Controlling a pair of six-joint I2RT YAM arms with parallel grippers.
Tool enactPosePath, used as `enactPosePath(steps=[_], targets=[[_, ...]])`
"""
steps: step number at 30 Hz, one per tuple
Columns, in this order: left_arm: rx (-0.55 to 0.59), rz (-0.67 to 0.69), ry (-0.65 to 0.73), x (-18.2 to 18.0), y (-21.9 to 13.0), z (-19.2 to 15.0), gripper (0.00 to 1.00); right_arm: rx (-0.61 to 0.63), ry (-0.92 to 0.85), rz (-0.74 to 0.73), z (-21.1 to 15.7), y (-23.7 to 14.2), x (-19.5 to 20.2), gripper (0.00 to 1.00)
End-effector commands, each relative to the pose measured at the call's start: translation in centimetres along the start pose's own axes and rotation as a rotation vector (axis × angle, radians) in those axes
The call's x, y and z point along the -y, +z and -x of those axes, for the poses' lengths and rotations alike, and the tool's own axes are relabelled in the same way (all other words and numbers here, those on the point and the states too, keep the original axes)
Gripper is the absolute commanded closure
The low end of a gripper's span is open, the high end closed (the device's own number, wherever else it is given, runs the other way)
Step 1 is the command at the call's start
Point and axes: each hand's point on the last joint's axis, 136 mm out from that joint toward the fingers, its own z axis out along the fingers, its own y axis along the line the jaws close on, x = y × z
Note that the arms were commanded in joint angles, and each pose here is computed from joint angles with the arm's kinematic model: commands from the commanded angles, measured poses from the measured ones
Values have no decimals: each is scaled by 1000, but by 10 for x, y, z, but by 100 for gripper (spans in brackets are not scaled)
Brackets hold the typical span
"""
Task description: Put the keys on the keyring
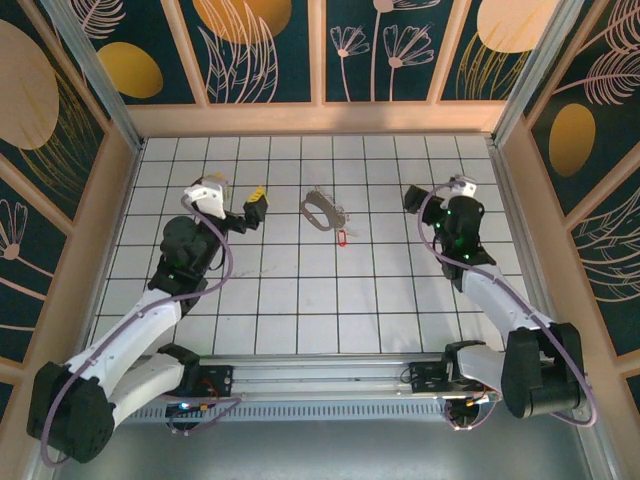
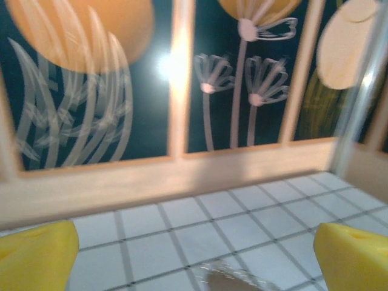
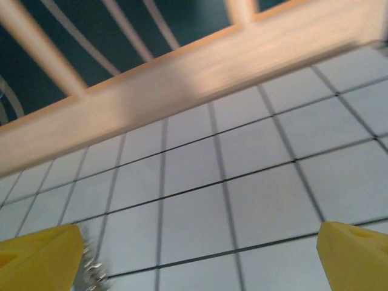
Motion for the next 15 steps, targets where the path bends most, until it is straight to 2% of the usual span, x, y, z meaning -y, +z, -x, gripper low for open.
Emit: enactPosePath(steps=[1, 5, 10, 15], targets=[[76, 223, 143, -43, -16, 15, 1, 147, 53, -95, 22, 2, 28, 1], [59, 322, 141, -76, -28, -12, 1, 113, -82, -169, 8, 12, 46, 1], [8, 396, 96, -112, -41, -60, 1, 128, -140, -259, -5, 12, 74, 1], [-2, 431, 51, -130, -52, -97, 1, 137, -201, -319, -17, 10, 94, 1]])
